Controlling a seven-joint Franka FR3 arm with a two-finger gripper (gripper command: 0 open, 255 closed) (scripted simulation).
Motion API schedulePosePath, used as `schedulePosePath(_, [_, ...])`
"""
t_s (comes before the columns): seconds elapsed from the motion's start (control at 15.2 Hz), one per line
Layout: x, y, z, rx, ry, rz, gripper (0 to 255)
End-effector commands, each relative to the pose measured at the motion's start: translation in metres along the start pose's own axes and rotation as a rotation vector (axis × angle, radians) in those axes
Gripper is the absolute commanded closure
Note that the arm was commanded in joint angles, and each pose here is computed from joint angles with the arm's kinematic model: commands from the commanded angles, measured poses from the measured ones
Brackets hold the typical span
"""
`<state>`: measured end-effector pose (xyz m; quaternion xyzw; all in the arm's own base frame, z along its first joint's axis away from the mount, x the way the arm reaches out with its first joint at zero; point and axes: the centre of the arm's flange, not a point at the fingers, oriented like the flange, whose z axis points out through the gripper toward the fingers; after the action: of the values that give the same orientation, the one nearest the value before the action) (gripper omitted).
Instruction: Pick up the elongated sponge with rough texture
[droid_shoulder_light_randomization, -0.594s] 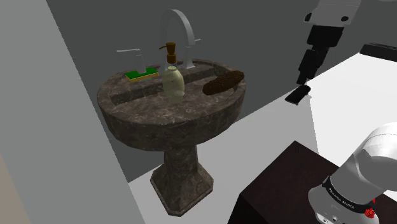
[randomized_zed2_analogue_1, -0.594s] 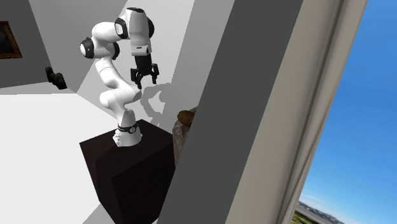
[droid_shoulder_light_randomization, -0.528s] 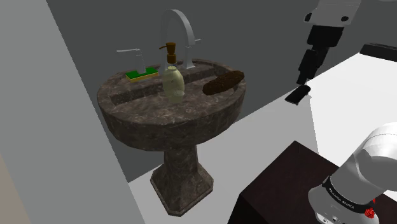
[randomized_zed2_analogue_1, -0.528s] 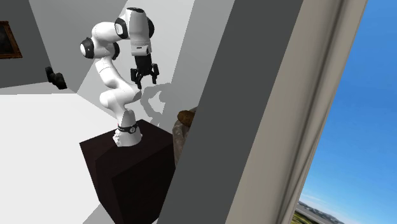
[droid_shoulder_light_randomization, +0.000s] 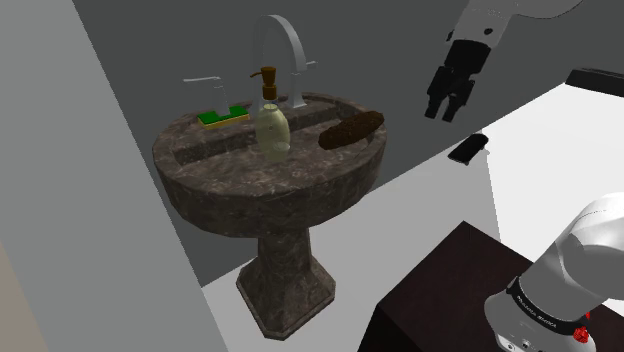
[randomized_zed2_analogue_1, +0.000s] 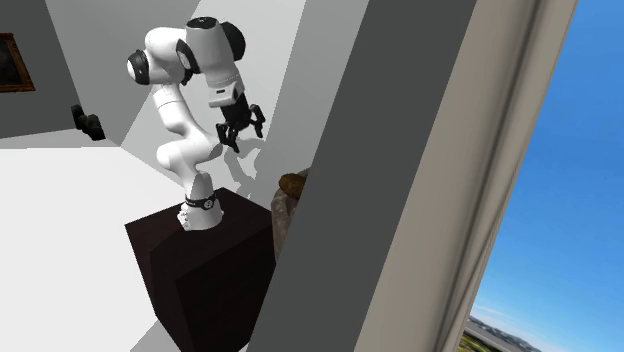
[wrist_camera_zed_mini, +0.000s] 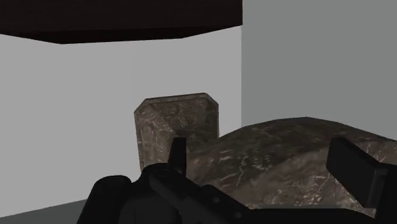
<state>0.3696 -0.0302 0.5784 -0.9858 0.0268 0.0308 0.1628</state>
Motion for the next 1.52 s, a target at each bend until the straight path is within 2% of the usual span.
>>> schedulePosePath(0.0, [0.029, 0.008, 0.004, 0.076, 0.005, 0.034, 0])
schedulePosePath(0.73, [0.162, 0.079, 0.034, 0.48, 0.029, 0.211, 0])
schedulePosePath(1.19, [0.164, 0.09, 0.069, 0.48, 0.029, 0.211, 0])
schedulePosePath(1.39, [0.165, 0.091, 0.072, 0.48, 0.029, 0.211, 0])
schedulePosePath(1.45, [0.165, 0.091, 0.071, 0.48, 0.029, 0.211, 255])
